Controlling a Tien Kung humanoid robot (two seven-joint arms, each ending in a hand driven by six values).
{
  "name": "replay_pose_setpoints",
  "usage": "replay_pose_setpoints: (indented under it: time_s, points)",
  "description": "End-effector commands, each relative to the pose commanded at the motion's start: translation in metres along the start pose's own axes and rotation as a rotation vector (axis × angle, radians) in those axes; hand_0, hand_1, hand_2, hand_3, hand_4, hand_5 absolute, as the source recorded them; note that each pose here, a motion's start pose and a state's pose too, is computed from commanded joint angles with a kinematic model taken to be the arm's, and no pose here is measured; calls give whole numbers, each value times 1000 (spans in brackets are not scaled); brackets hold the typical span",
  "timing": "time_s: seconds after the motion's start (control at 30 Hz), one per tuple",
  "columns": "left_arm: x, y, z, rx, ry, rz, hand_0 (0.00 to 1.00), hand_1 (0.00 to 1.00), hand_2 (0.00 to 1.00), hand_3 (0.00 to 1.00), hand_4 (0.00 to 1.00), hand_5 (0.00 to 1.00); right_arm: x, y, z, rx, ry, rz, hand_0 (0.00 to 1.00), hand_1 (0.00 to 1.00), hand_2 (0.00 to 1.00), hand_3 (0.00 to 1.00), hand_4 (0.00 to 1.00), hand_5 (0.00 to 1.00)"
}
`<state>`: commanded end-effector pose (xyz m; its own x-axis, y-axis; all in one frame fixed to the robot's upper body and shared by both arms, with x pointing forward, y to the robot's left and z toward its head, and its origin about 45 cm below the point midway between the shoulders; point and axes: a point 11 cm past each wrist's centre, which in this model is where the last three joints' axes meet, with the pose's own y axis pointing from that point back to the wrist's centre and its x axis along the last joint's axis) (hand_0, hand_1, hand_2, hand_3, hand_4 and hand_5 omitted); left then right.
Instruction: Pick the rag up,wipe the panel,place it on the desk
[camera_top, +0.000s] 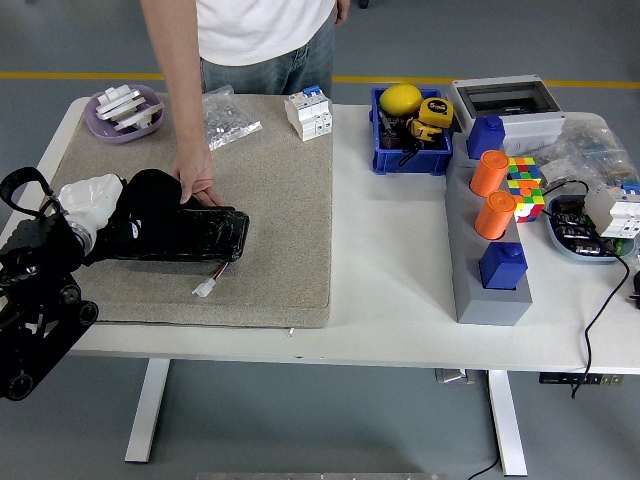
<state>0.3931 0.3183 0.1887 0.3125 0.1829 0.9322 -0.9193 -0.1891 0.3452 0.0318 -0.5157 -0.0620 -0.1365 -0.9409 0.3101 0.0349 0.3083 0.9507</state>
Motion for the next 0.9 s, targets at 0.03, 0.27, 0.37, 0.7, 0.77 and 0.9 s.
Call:
replay_pose_setpoints:
  time_s: [0.03, 0.27, 0.37, 0.7, 0.77, 0.9]
  points:
    - [-2, 0, 3, -7, -3, -5, 243, 308, 536, 469, 132, 2, 0, 0, 0, 0, 0, 0, 736, 654, 693, 732, 998, 637]
    - [-14, 6, 30, -73, -23, -39, 242, 309, 537, 471, 137, 2, 1, 0, 0, 0, -1, 1, 737, 654, 693, 732, 998, 637]
    - [-17, 10, 41, -104, -28, -46, 242, 309, 537, 471, 137, 2, 1, 0, -1, 1, -1, 2, 737, 654, 693, 732, 998, 637]
    - [-23, 20, 73, -185, -47, -66, 242, 308, 537, 472, 142, 2, 1, 0, -1, 1, 1, 2, 736, 652, 693, 732, 998, 635]
    - [-24, 23, 80, -203, -50, -67, 242, 308, 537, 472, 142, 2, 1, 0, -1, 0, 1, 3, 736, 652, 693, 732, 998, 635]
    - [-26, 26, 91, -227, -56, -74, 242, 307, 537, 472, 142, 2, 2, 0, -1, 0, 3, 4, 736, 654, 693, 732, 998, 635]
